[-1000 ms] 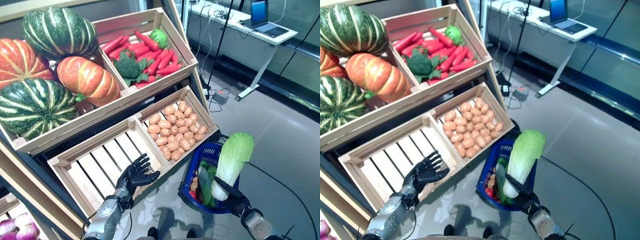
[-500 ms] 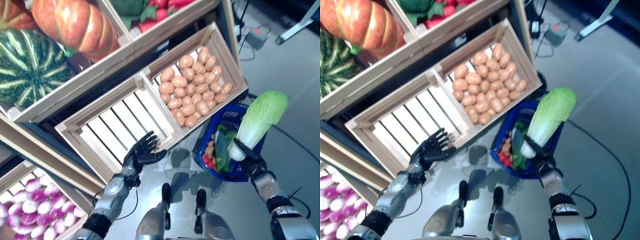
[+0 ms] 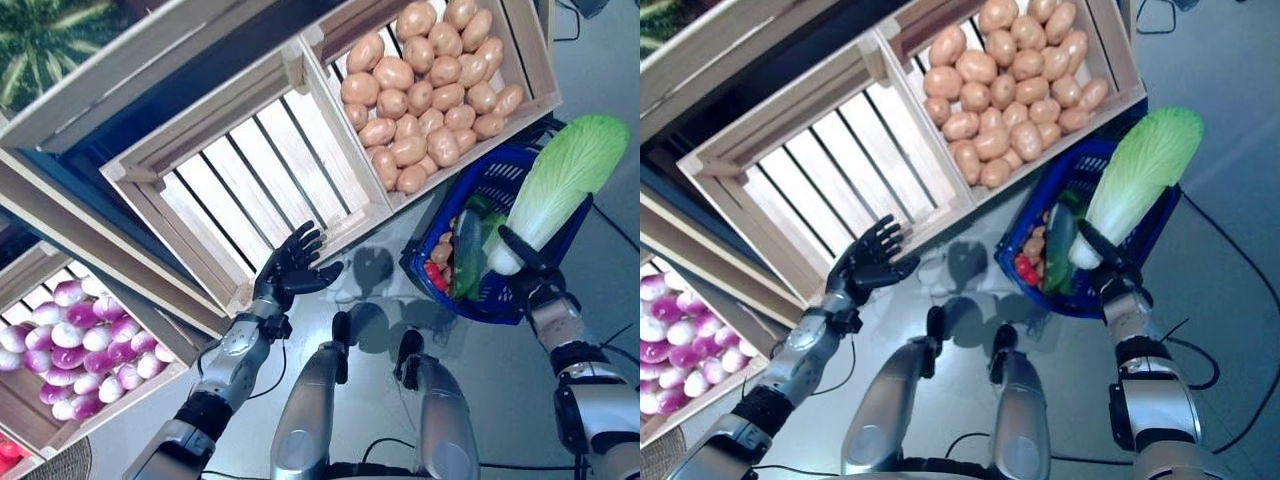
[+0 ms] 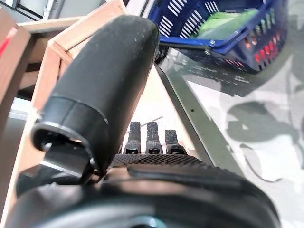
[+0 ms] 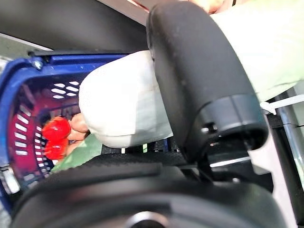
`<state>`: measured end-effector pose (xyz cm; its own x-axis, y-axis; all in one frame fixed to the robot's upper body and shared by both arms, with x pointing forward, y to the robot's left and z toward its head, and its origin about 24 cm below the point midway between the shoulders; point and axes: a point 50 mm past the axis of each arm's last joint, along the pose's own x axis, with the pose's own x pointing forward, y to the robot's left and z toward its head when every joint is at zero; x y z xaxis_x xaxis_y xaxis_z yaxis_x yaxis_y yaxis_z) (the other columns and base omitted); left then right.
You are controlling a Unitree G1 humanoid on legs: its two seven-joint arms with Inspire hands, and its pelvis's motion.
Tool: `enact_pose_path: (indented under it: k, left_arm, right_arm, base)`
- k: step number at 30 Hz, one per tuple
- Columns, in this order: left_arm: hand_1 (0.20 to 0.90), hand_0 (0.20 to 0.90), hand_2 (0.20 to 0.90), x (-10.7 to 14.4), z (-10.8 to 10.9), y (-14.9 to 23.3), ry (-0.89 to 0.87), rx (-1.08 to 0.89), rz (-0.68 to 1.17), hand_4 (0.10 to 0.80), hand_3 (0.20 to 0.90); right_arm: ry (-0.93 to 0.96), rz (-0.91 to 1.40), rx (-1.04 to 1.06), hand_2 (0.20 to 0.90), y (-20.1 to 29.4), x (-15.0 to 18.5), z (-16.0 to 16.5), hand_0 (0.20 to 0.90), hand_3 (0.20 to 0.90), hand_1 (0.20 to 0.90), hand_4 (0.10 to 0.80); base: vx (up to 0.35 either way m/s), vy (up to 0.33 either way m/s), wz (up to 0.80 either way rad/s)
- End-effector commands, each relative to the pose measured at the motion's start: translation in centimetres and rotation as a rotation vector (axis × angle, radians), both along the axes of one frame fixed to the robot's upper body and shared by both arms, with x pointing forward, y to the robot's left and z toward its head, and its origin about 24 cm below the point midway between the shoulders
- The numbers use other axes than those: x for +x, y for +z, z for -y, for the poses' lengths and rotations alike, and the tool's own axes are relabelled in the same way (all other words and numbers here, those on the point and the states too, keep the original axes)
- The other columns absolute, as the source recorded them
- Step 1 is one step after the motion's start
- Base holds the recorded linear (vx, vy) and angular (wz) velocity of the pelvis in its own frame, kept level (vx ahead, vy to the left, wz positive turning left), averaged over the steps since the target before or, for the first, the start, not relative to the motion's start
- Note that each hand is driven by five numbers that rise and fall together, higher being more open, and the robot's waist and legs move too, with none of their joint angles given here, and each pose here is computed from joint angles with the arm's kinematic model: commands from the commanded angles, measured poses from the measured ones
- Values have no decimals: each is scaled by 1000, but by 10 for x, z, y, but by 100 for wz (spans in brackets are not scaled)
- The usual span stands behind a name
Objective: Put vegetables into the basket
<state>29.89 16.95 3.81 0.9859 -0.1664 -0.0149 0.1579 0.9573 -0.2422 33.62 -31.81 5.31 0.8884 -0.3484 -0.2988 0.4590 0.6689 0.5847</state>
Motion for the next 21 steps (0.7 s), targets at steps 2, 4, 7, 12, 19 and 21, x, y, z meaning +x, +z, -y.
enact_pose_path:
  k: [2, 4, 7, 12, 19, 21]
  left_arm:
    - [900, 900, 900, 3, 0, 48, 12, -98, 257, 800, 900]
    - [900, 900, 900, 3, -1, 55, 21, -103, 297, 800, 900]
    - [900, 900, 900, 2, -3, 62, 5, -114, 336, 800, 900]
    - [900, 900, 900, 2, 1, 65, -28, -117, 360, 800, 900]
    - [900, 900, 900, 0, -2, 61, -31, -121, 331, 800, 900]
    - [900, 900, 900, -1, -2, 60, -36, -125, 331, 800, 900]
  right_arm:
    - [-78, 115, -81, 300, 47, 1, 36, 300, 300, 300, 400]
    - [-61, 108, -93, 300, 48, 2, 35, 300, 300, 300, 400]
    - [-49, 103, -83, 300, 45, 3, 31, 300, 300, 300, 400]
    - [-22, 97, -71, 300, 43, 4, 28, 300, 300, 300, 400]
    - [-31, 81, -73, 900, 39, 1, 31, 900, 900, 900, 800]
    - [-29, 80, -74, 900, 39, 1, 30, 900, 900, 900, 800]
  base:
    - [0, 0, 0]
    - [-2, -57, -1]
    - [-4, -62, 6]
    - [-12, -16, -1]
    - [0, 0, 0]
    - [0, 0, 0]
